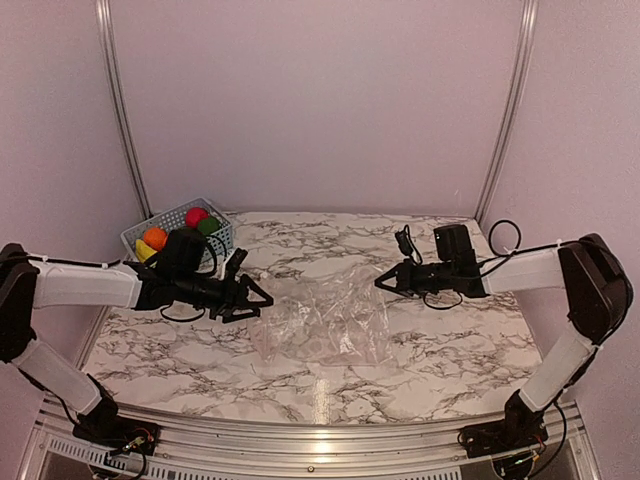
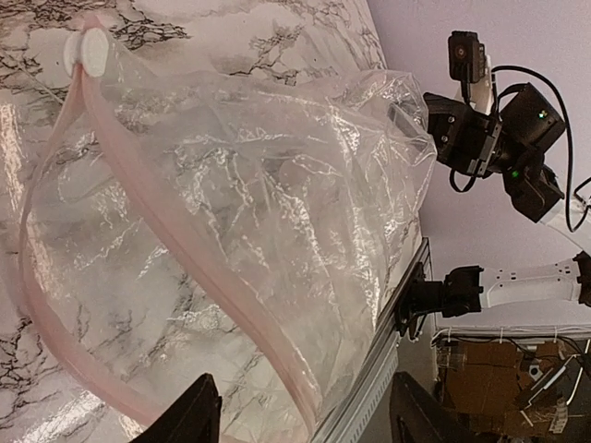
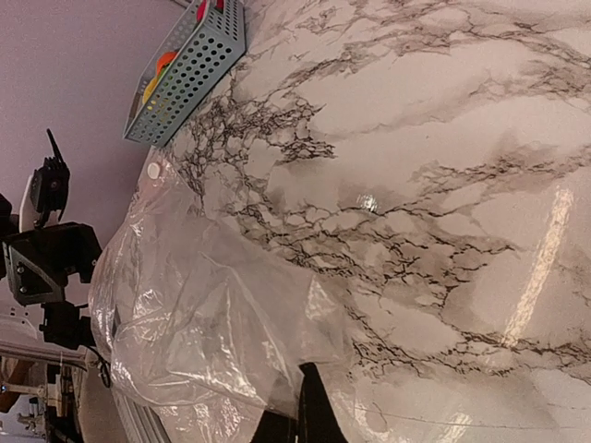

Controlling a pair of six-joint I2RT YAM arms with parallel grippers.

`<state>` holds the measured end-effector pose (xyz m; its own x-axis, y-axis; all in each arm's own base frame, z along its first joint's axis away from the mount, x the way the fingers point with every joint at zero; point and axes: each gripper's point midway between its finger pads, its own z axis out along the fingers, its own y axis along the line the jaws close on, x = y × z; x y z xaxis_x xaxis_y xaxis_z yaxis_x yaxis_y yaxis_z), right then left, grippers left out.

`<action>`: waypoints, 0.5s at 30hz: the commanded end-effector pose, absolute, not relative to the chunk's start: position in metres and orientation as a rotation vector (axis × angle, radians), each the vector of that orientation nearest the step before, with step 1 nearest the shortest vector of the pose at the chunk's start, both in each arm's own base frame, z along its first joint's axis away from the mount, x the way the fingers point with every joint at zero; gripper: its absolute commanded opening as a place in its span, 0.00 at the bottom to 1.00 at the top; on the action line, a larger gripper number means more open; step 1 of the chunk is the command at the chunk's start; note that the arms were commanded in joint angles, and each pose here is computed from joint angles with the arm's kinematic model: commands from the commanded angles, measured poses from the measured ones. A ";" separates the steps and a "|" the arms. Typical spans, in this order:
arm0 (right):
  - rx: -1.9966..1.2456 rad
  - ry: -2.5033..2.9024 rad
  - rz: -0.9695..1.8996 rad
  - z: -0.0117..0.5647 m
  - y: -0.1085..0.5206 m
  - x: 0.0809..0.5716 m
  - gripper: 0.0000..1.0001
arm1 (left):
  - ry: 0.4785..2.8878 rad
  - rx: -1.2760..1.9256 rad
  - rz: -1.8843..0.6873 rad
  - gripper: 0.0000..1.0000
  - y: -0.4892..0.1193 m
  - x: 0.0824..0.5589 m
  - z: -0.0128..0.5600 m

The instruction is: Open the zip-top bag and remove the fake food

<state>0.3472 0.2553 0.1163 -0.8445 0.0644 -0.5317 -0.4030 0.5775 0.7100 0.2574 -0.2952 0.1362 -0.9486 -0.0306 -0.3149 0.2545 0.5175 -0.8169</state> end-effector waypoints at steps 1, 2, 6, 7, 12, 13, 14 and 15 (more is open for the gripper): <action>-0.280 2.261 1.207 0.129 0.251 0.348 0.00 | 2.457 0.208 -1.418 0.58 -0.318 0.273 0.131; -0.280 2.261 1.205 0.129 0.251 0.347 0.00 | 2.474 0.189 -1.417 0.52 -0.319 0.274 0.124; -0.274 2.276 1.160 0.127 0.242 0.346 0.00 | 2.572 0.082 -1.280 0.18 -0.304 0.279 0.087; -0.257 2.282 1.138 0.126 0.235 0.348 0.00 | 2.607 0.045 -1.221 0.14 -0.297 0.280 0.074; -0.131 2.311 1.017 0.113 0.191 0.362 0.00 | 2.722 -0.015 -1.077 0.05 -0.284 0.282 0.029; -0.114 2.318 0.995 0.110 0.183 0.365 0.00 | 2.743 -0.025 -1.045 0.05 -0.283 0.284 0.022; -0.100 2.331 0.975 0.105 0.177 0.368 0.00 | 2.758 -0.032 -1.016 0.05 -0.282 0.286 0.016; -0.090 2.348 0.955 0.098 0.171 0.370 0.00 | 2.771 -0.041 -0.982 0.06 -0.280 0.289 0.011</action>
<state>0.3589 0.2015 0.1147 -0.8235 0.1386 -0.5502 -0.3352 0.6635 0.6688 0.2841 -0.2961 0.0433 -0.9746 -0.0800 -0.2090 0.0987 0.6846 -0.7222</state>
